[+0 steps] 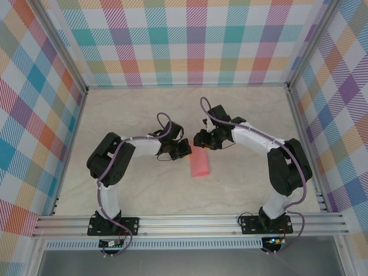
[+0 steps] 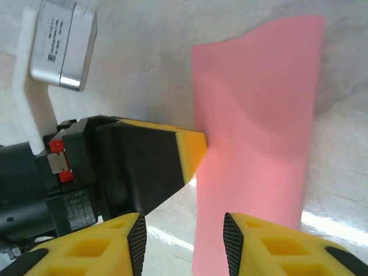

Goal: Fold a paper plane with a square sheet of paper (pick it up from the middle)
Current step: Hold the square sheet of paper at the center of the table, then fold the square sheet of paper in half at the center of the table.

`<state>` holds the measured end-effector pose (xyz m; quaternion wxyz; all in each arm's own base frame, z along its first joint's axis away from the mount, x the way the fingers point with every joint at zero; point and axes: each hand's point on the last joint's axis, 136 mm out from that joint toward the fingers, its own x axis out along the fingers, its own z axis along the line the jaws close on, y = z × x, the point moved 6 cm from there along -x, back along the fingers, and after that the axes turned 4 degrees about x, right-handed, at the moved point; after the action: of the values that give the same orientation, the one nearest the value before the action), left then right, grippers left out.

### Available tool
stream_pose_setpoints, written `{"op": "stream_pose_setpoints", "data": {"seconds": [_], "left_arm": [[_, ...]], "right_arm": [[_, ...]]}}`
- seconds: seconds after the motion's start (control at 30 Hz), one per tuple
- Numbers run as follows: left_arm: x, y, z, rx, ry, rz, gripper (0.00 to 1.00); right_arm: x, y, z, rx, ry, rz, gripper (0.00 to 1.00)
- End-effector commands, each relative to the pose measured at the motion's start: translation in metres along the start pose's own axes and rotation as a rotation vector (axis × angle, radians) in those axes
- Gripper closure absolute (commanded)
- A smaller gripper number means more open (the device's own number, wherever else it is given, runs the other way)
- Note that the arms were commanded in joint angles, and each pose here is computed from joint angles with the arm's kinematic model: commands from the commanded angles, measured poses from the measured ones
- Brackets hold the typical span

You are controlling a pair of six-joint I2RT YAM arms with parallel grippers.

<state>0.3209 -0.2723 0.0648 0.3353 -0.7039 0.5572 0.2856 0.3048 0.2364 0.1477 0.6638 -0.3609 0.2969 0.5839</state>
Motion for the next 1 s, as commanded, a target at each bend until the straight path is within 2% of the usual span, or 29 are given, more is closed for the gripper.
{"op": "stream_pose_setpoints", "data": {"seconds": [0.0, 0.07, 0.17, 0.53, 0.97], "left_arm": [[0.02, 0.035, 0.056, -0.067, -0.254, 0.116, 1.0], [0.02, 0.036, 0.057, -0.071, -0.258, 0.115, 1.0], [0.021, 0.037, 0.059, -0.077, -0.266, 0.123, 1.0], [0.02, 0.042, 0.066, -0.093, -0.306, 0.146, 1.0], [0.02, 0.049, 0.079, -0.106, -0.384, 0.174, 1.0]], "right_arm": [[0.017, 0.005, 0.0, 0.027, -0.056, 0.082, 0.68], [0.024, 0.005, -0.004, 0.043, -0.043, 0.106, 0.74], [0.034, 0.003, -0.01, 0.063, -0.013, 0.123, 0.76], [0.061, 0.003, -0.035, 0.086, 0.092, 0.16, 0.8], [0.063, 0.01, -0.061, 0.087, 0.137, 0.146, 0.84]]}}
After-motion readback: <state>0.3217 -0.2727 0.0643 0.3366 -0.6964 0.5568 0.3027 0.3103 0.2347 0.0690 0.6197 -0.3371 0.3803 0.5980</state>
